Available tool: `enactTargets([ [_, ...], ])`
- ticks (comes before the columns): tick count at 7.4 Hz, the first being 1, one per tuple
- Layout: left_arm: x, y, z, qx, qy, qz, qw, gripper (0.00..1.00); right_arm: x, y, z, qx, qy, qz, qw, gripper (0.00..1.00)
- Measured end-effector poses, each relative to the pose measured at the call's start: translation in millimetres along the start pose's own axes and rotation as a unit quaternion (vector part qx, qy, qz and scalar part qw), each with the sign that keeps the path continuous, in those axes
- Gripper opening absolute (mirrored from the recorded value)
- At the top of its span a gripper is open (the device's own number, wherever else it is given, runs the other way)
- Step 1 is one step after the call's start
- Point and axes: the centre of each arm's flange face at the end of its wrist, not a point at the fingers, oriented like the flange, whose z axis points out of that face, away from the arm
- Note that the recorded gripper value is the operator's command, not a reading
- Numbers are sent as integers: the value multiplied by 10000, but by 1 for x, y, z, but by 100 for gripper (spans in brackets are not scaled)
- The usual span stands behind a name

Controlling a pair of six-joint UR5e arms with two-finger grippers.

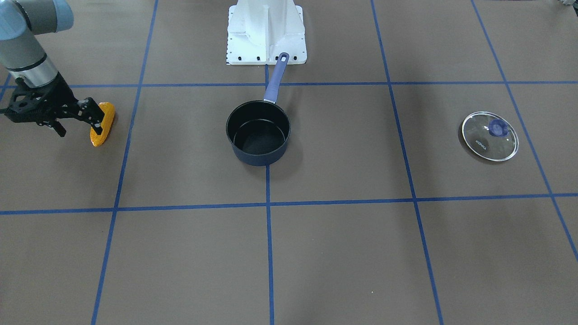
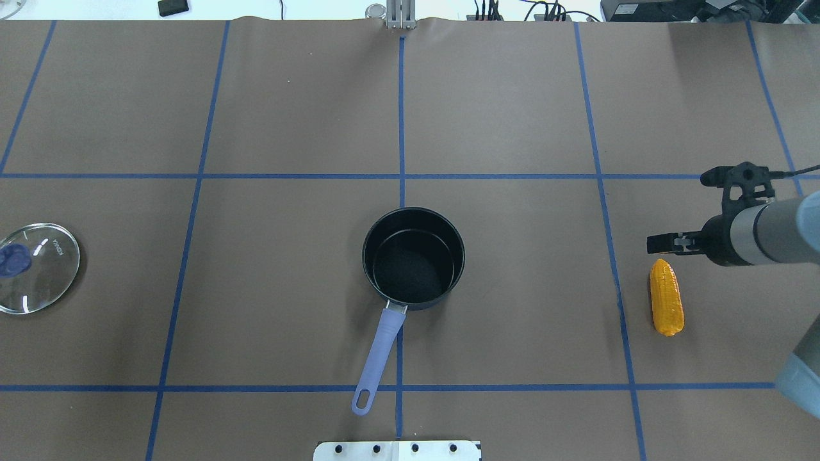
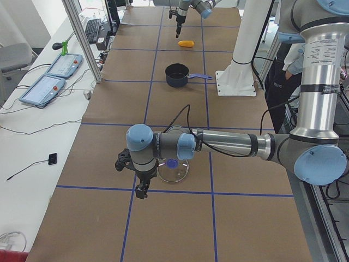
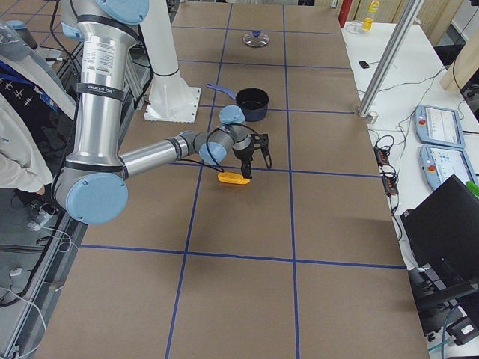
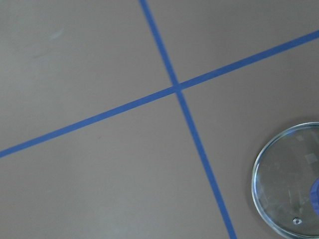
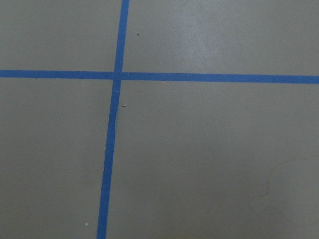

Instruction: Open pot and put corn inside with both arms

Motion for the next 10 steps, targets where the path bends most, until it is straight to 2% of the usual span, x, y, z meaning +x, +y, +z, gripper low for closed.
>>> enactTargets([
  [2,-5,3,-4,34,-3,-72,10000,98,-19,40,21,141,173,104,9997,100],
  [4,-4,3,-6,56,10,-74,10000,98,17,70,23,181,70,21,9998,98],
  [5,-2,2,-6,74,64,-76,9999,98,34,78,24,188,29,-15,9998,92],
  [7,-1,2,-6,104,178,-76,9998,98,37,80,40,229,30,-43,9997,91],
  [8,0,2,-6,107,193,-75,9997,98,31,77,47,255,0,-47,9997,64],
  [9,0,2,-6,109,198,-75,9997,98,26,76,49,268,-22,-44,9996,9],
  [10,0,2,-5,107,200,-76,9997,98,24,75,50,276,-42,-29,9996,0],
])
